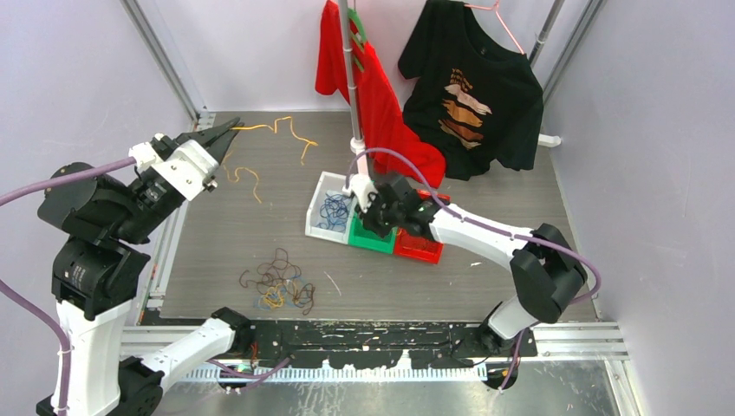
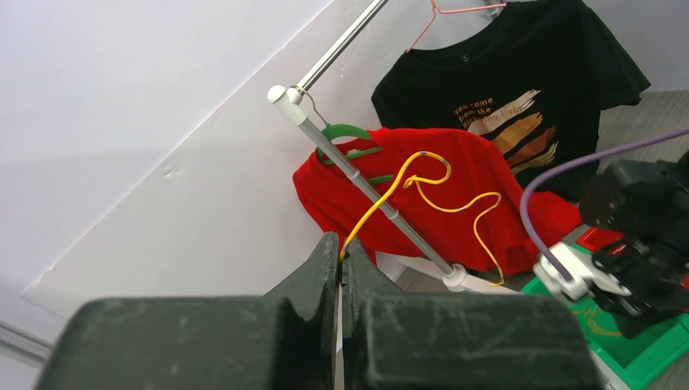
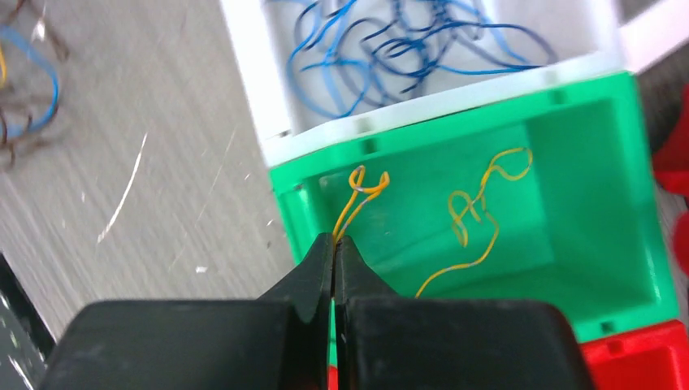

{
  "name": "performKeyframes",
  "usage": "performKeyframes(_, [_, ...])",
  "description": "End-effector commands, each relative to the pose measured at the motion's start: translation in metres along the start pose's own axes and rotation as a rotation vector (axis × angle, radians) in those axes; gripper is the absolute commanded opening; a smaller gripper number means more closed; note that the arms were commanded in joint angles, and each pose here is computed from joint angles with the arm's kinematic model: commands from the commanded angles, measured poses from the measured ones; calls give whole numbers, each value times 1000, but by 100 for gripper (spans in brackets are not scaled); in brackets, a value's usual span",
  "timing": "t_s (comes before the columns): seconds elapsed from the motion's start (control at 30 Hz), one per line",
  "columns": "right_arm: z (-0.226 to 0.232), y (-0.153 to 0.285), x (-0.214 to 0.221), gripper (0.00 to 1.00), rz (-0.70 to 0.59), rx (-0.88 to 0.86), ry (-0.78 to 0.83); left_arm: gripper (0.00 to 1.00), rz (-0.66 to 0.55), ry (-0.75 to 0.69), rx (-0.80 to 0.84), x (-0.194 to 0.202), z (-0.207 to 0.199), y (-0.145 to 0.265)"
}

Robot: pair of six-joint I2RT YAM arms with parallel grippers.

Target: Untangle the cables

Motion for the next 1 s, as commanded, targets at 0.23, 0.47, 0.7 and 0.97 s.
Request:
performKeyframes(0.23, [-47,-34,-30,1,-176,139,-539,1,-27,-18,-15,-6,1,4])
performKeyframes(0.47, [-63,-37,-23,1,-187,390,-750,1,-28,-26,-8,-6,1,5])
performKeyframes(0.7, [-67,-35,-18,9,-179,467,-788,1,-31,-16,4,-4,-1,3])
performKeyframes(0.97, [-72,-27,-30,44,-216,466,-795,1,10,52,45,8,-8,-3])
Point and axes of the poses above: each gripper's point midway between its finger pads, its own y axis back along the fingers, its own z axis along the line the jaws close on, x = y × z, the point moved 8 cm from there along y, back along the fingers, and after that the axes turned 15 degrees about y, right-handed, at the moved point
